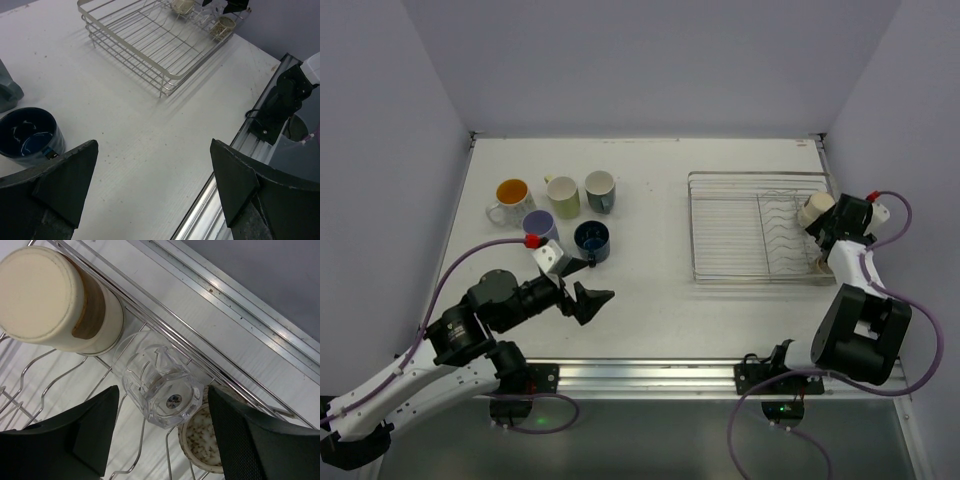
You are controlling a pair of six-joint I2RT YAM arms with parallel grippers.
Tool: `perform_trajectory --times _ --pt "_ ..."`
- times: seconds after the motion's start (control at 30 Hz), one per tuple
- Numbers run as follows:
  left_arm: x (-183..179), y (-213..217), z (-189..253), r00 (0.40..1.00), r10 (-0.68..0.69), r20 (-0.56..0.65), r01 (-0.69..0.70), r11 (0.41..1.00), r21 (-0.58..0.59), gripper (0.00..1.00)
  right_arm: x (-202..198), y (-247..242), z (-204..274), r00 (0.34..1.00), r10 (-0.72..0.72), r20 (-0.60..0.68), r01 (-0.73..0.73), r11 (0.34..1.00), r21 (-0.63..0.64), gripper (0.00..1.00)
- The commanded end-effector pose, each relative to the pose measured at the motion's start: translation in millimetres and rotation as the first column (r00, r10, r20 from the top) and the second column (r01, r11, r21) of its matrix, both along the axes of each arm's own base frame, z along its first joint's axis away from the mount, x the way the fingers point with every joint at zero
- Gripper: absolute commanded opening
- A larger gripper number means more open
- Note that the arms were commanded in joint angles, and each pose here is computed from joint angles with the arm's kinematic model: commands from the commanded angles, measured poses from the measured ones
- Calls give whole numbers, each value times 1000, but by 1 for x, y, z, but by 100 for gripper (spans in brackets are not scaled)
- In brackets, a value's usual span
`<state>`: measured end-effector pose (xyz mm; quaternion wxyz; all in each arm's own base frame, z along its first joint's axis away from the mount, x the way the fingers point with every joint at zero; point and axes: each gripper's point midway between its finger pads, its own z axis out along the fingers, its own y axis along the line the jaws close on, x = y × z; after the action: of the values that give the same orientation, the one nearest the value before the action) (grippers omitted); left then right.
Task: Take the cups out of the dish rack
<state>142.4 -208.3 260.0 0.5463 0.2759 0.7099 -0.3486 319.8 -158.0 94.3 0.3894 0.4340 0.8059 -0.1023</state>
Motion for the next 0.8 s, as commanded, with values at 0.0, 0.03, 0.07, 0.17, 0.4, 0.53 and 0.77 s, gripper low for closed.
perform_trajectory --times 0.0,0.03,0.07,0.17,0.4,0.53,0.77 --pt "2 1 6 1000 10 21 -10 1000 -2 98 18 -12 20 999 5 53 -3 999 -46 74" --pt "2 1 6 1000 13 20 -13 1000 0 98 18 -11 17 999 8 47 -6 999 -39 74" --pt "3 0 6 1000 13 19 -13 1000 1 98 20 -11 17 999 9 48 -8 999 -36 74" --pt "3 0 4 1000 16 17 -16 1000 5 98 24 -10 11 999 16 38 -16 1000 -16 74" --pt "5 1 3 1000 24 14 -24 1000 8 98 27 -9 2 999 24 25 -24 1000 0 63" --pt "5 0 2 1000 19 13 -19 1000 11 98 28 -7 15 995 38 92 -36 999 -26 47" --pt "5 0 2 1000 21 12 -21 1000 11 98 22 -7 49 981 39 191 -24 996 -84 32"
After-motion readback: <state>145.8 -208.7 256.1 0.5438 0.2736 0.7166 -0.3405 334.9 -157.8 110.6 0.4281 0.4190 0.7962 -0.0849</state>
